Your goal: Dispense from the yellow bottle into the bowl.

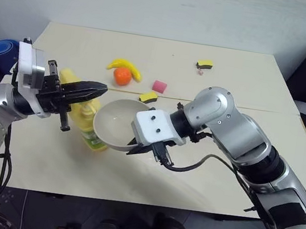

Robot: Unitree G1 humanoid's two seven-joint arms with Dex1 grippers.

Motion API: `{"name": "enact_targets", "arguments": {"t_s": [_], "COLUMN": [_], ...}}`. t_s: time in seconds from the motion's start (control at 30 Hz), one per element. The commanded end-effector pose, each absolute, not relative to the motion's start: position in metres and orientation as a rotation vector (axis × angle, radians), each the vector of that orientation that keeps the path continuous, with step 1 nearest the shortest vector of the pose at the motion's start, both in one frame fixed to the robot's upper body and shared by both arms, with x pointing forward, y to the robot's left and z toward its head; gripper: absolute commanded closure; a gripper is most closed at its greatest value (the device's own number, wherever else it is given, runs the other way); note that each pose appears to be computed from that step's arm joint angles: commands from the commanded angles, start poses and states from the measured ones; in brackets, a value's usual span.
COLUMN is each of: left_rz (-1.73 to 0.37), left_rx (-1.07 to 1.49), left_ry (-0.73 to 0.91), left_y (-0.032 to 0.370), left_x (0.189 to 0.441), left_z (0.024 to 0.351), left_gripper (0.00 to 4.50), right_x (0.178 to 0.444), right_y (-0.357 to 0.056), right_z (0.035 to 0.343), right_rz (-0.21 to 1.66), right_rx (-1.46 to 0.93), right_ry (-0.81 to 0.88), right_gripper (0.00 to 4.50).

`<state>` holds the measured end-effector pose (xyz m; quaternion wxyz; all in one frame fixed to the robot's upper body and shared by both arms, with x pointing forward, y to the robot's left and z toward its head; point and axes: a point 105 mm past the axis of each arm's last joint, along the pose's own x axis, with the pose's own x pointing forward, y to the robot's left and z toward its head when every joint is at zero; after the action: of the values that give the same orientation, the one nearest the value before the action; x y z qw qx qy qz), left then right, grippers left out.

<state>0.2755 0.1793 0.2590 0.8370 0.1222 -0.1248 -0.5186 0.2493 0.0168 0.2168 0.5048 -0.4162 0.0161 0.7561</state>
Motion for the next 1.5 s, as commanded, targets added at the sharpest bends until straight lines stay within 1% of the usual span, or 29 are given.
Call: {"name": "enact_targets", "arguments": {"t_s": [0.03, 0.27, 0.43, 0.57, 0.63, 0.77, 0.83, 0.93, 1.03, 1.17, 1.27, 1.37, 1.43, 1.5], "left_rz": [-1.065, -1.032, -1.009, -0.992, -0.978, -0.955, -0.937, -0.939, -0.939, -0.943, -0.973, -1.000, -0.995, -0.981], "left_rx": [0.253, 0.189, 0.144, 0.124, 0.112, 0.057, 0.069, 0.026, 0.035, 0.021, -0.004, -0.011, -0.010, 0.011], "left_ry": [-0.168, -0.129, -0.058, -0.058, -0.027, 0.028, 0.075, 0.084, 0.098, 0.005, -0.147, -0.296, -0.345, -0.361], "left_y": [0.177, 0.178, 0.181, 0.182, 0.185, 0.188, 0.189, 0.186, 0.186, 0.182, 0.183, 0.192, 0.203, 0.214], "left_x": [0.281, 0.281, 0.282, 0.286, 0.288, 0.289, 0.290, 0.288, 0.287, 0.290, 0.286, 0.276, 0.272, 0.268], "left_z": [0.233, 0.215, 0.197, 0.199, 0.198, 0.191, 0.181, 0.177, 0.171, 0.188, 0.220, 0.255, 0.272, 0.282], "left_gripper": [4.43, 4.43, 4.43, 4.43, 4.43, 4.43, 4.43, 4.43, 4.43, 4.43, 4.43, 4.43, 4.43, 4.43], "right_x": [0.243, 0.246, 0.247, 0.248, 0.248, 0.249, 0.249, 0.249, 0.249, 0.251, 0.254, 0.260, 0.270, 0.282], "right_y": [0.022, 0.027, 0.027, 0.026, 0.026, 0.026, 0.027, 0.027, 0.027, 0.026, 0.021, 0.002, -0.015, -0.036], "right_z": [0.226, 0.230, 0.230, 0.229, 0.229, 0.230, 0.230, 0.230, 0.230, 0.230, 0.232, 0.232, 0.228, 0.218], "right_rz": [1.845, 1.839, 1.842, 1.838, 1.835, 1.834, 1.834, 1.834, 1.834, 1.830, 1.816, 1.782, 1.718, 1.639], "right_rx": [-1.011, -0.993, -0.989, -0.989, -0.991, -0.993, -0.993, -0.990, -0.988, -0.984, -0.968, -0.937, -0.918, -0.924], "right_ry": [-0.009, -0.028, -0.024, -0.024, -0.027, -0.035, -0.036, -0.036, -0.035, -0.035, -0.050, -0.058, -0.052, -0.030], "right_gripper": [4.50, 4.50, 4.50, 4.50, 4.50, 4.50, 4.50, 4.50, 4.50, 4.50, 4.50, 4.50, 4.50, 4.50]}}
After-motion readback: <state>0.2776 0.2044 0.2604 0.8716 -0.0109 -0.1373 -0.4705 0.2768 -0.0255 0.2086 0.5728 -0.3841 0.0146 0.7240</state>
